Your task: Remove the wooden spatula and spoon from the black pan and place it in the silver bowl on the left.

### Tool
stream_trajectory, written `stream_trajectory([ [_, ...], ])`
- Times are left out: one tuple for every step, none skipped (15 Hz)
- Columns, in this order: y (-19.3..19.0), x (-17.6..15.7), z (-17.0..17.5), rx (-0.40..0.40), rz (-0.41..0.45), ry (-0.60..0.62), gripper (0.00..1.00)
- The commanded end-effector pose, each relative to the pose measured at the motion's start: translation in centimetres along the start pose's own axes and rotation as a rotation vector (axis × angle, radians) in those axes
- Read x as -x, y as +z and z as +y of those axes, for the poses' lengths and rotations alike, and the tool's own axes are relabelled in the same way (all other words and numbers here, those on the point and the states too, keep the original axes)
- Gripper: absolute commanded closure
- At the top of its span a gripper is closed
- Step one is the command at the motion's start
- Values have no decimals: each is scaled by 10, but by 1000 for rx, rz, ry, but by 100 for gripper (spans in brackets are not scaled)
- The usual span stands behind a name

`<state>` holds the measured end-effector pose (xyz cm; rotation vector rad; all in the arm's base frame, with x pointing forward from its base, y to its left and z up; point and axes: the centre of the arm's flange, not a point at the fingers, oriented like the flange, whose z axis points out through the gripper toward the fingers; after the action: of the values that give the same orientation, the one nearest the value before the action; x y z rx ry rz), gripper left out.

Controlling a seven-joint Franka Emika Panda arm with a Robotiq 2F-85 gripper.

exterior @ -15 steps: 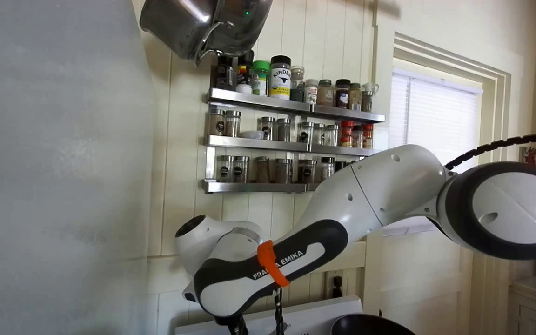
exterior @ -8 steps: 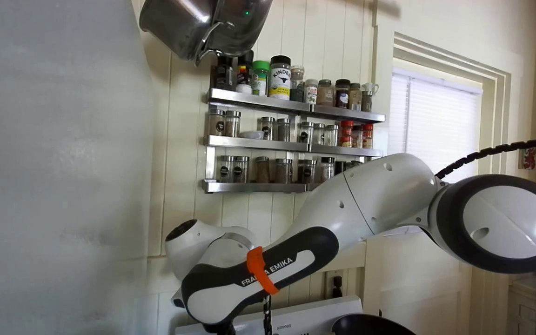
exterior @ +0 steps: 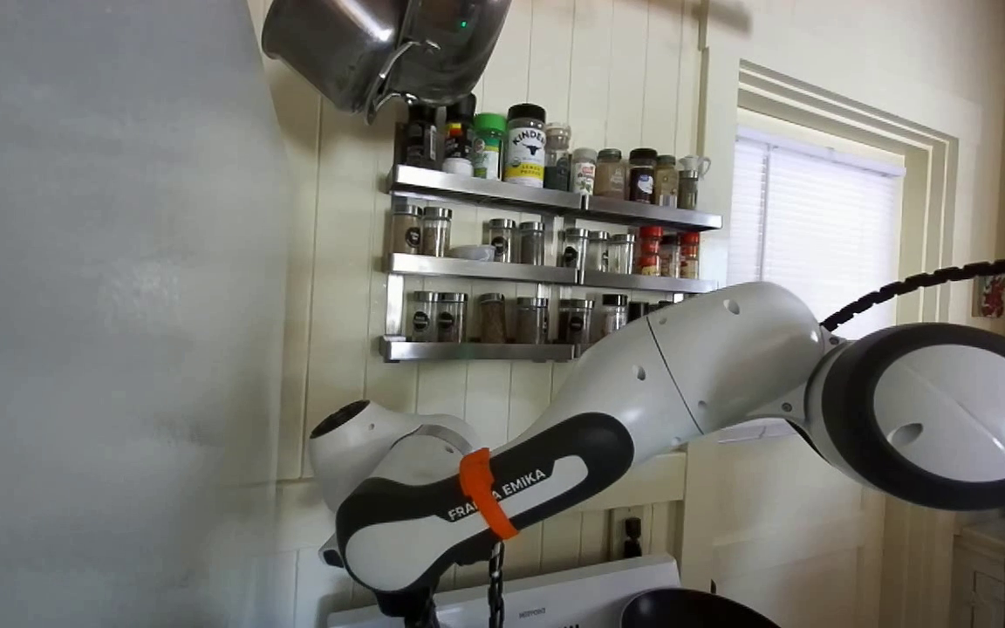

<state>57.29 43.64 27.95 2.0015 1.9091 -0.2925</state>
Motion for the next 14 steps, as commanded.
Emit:
stream_trajectory([
  [-16,24,-13,-24,-23,46,0],
  [-21,30,-15,-22,-27,62,0],
  [-28,40,-19,-17,-35,94,0],
  [-33,48,-22,-16,-52,119,0],
  [-38,60,-26,-7,-82,167,0],
  [-41,70,-31,-10,-110,206,0],
  [-44,85,-38,-18,-152,260,0],
  [-43,99,-45,-28,-181,306,0],
  [-43,113,-54,-30,-219,350,0],
  [-42,126,-62,-34,-254,398,0],
  [-41,139,-71,-37,-288,445,0],
  [-38,153,-81,-37,-316,500,0],
  [-35,166,-91,-39,-347,551,0],
  [-32,180,-103,-40,-372,604,0],
])
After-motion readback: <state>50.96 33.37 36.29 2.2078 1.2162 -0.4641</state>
